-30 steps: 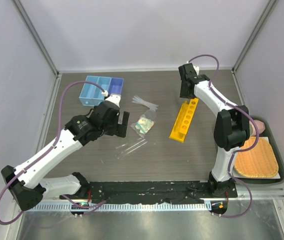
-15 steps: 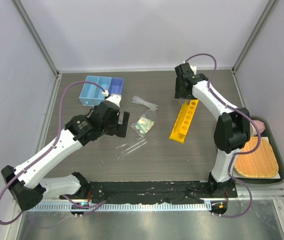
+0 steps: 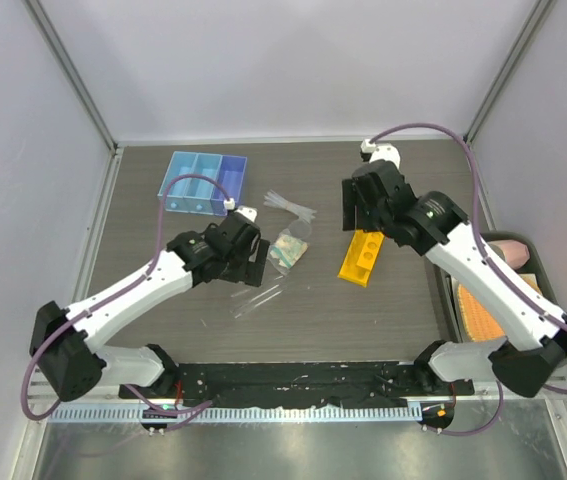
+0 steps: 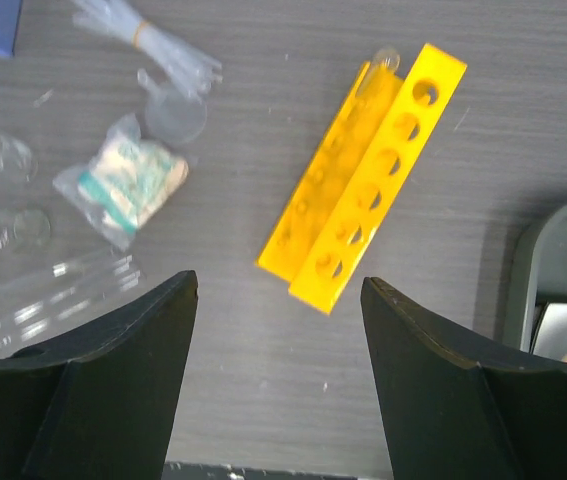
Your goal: Organize the chemistry lab equipment
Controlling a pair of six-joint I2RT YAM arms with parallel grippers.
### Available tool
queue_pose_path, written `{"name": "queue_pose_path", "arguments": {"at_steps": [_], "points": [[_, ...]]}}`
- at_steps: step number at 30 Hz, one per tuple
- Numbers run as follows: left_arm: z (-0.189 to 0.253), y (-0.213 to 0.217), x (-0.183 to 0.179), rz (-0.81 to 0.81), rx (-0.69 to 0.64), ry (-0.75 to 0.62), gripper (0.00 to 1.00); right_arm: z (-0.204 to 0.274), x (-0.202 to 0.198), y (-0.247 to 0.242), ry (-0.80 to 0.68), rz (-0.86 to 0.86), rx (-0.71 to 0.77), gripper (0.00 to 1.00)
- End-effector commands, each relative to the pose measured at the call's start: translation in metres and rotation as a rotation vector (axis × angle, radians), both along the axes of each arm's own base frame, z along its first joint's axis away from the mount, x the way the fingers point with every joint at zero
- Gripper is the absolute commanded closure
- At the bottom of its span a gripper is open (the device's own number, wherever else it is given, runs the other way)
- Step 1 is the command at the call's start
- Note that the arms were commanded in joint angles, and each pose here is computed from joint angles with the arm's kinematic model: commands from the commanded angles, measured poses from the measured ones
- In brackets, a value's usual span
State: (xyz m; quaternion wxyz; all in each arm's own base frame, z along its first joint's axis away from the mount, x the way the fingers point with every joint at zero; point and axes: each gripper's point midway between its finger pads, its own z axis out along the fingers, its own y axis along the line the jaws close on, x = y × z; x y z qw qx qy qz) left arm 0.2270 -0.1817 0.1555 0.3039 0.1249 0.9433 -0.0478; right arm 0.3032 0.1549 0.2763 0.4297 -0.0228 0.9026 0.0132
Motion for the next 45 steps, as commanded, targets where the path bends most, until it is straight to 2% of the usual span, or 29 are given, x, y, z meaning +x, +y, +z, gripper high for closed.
{"name": "queue_pose_path", "arguments": {"at_steps": [1, 6, 8, 13, 17, 30, 45], "points": [[-0.03, -0.007, 0.005, 0.078, -0.015, 0.032, 0.05, -0.019, -0.043, -0.004, 0.07, 0.024, -0.011, 0.28], [-0.064, -0.014, 0.0, 0.111, -0.024, 0.08, 0.18, -0.025, -0.067, 0.003, 0.08, 0.079, 0.007, 0.28], [-0.069, -0.021, 0.001, 0.112, -0.037, 0.075, 0.26, -0.029, -0.073, 0.006, 0.079, 0.101, 0.02, 0.28], [-0.078, -0.029, -0.002, 0.101, -0.01, 0.076, 0.37, -0.038, -0.079, 0.009, 0.086, 0.128, 0.034, 0.28], [-0.089, -0.032, -0.005, 0.09, 0.037, 0.081, 0.4, -0.038, -0.081, 0.008, 0.079, 0.135, 0.04, 0.28], [-0.113, -0.023, -0.007, 0.082, 0.097, 0.081, 0.58, -0.042, -0.082, 0.008, 0.083, 0.133, 0.047, 0.28], [-0.138, -0.019, -0.012, 0.073, 0.125, 0.11, 0.62, -0.05, -0.085, 0.01, 0.104, 0.135, 0.042, 0.28]]}}
